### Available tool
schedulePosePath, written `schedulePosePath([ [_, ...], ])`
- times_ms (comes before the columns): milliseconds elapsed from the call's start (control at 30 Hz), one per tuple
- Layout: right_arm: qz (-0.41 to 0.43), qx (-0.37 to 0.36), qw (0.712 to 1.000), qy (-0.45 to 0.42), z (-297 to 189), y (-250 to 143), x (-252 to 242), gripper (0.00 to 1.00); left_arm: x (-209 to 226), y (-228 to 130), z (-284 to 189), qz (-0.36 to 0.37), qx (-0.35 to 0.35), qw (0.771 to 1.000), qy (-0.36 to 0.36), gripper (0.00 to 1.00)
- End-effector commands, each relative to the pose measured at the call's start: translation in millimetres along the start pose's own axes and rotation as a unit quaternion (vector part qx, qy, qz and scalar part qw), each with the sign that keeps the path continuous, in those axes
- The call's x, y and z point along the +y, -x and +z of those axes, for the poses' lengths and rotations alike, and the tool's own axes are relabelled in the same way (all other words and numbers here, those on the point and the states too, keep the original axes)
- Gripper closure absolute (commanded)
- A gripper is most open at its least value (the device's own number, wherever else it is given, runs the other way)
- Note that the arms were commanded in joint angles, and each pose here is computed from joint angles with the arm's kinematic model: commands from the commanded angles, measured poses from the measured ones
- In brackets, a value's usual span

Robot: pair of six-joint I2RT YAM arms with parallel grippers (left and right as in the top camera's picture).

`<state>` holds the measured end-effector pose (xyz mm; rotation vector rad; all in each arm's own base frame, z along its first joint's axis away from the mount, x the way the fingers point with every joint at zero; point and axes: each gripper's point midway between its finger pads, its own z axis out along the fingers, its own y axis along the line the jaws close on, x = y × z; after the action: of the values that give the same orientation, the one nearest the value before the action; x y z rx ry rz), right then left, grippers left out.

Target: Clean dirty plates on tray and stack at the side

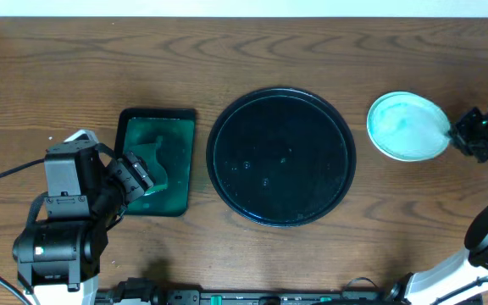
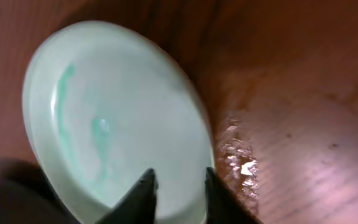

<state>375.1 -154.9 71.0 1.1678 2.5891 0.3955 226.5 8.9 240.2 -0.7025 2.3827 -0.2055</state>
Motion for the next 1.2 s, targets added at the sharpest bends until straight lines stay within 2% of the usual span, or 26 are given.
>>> schedulePosePath([
  [0, -0.09, 0.005, 0.995, 0.054, -7.4, -12.1, 39.1, 0.68, -0.2, 3.0, -2.9, 0.001, -0.005, 1.0, 0.0, 0.18],
  [133, -0.146, -0.016, 0.984, 0.1, -38.8, -27.1, 81.9, 0.61, -0.1, 3.1, -2.9, 0.001, -0.005, 1.0, 0.0, 0.18],
  [233, -0.216, -0.041, 0.961, 0.169, -82.6, -51.1, 128.1, 0.58, -0.2, 3.0, -2.9, 0.001, -0.005, 1.0, 0.0, 0.18],
  [367, -0.329, -0.082, 0.906, 0.253, -151.9, -102.8, 182.4, 0.52, -0.2, 3.0, -2.9, 0.001, -0.005, 1.0, 0.0, 0.18],
  [433, -0.365, -0.101, 0.884, 0.274, -181.2, -130.0, 197.2, 0.46, -0.2, 3.0, -2.9, 0.001, -0.005, 1.0, 0.0, 0.18],
  [467, -0.38, -0.11, 0.874, 0.281, -193.7, -142.8, 202.1, 0.25, -0.2, 3.0, -2.9, 0.001, -0.005, 1.0, 0.0, 0.18],
  [500, -0.395, -0.118, 0.864, 0.289, -205.2, -154.3, 206.5, 0.01, -0.1, 3.1, -2.9, 0.001, -0.005, 1.0, 0.0, 0.18],
  [633, -0.438, -0.122, 0.83, 0.322, -243.2, -205.4, 211.5, 0.01, -0.1, 3.1, -2.9, 0.001, -0.005, 1.0, 0.0, 0.18],
  [767, -0.461, -0.133, 0.807, 0.345, -268.8, -231.6, 208.4, 0.01, -0.2, 3.0, -2.9, 0.001, -0.005, 1.0, 0.0, 0.18],
  [867, -0.467, -0.144, 0.805, 0.336, -276.6, -237.1, 198.0, 0.01, -0.2, 3.0, -2.9, 0.001, -0.005, 1.0, 0.0, 0.18],
  [1100, -0.51, -0.205, 0.797, 0.249, -284.5, -233.6, 156.7, 0.01, -0.1, 3.1, -2.9, 0.001, -0.005, 1.0, 0.0, 0.18],
  [1167, -0.506, -0.224, 0.803, 0.221, -287.2, -230.4, 143.9, 0.01, -0.2, 3.0, -2.9, 0.001, -0.005, 1.0, 0.0, 0.18],
])
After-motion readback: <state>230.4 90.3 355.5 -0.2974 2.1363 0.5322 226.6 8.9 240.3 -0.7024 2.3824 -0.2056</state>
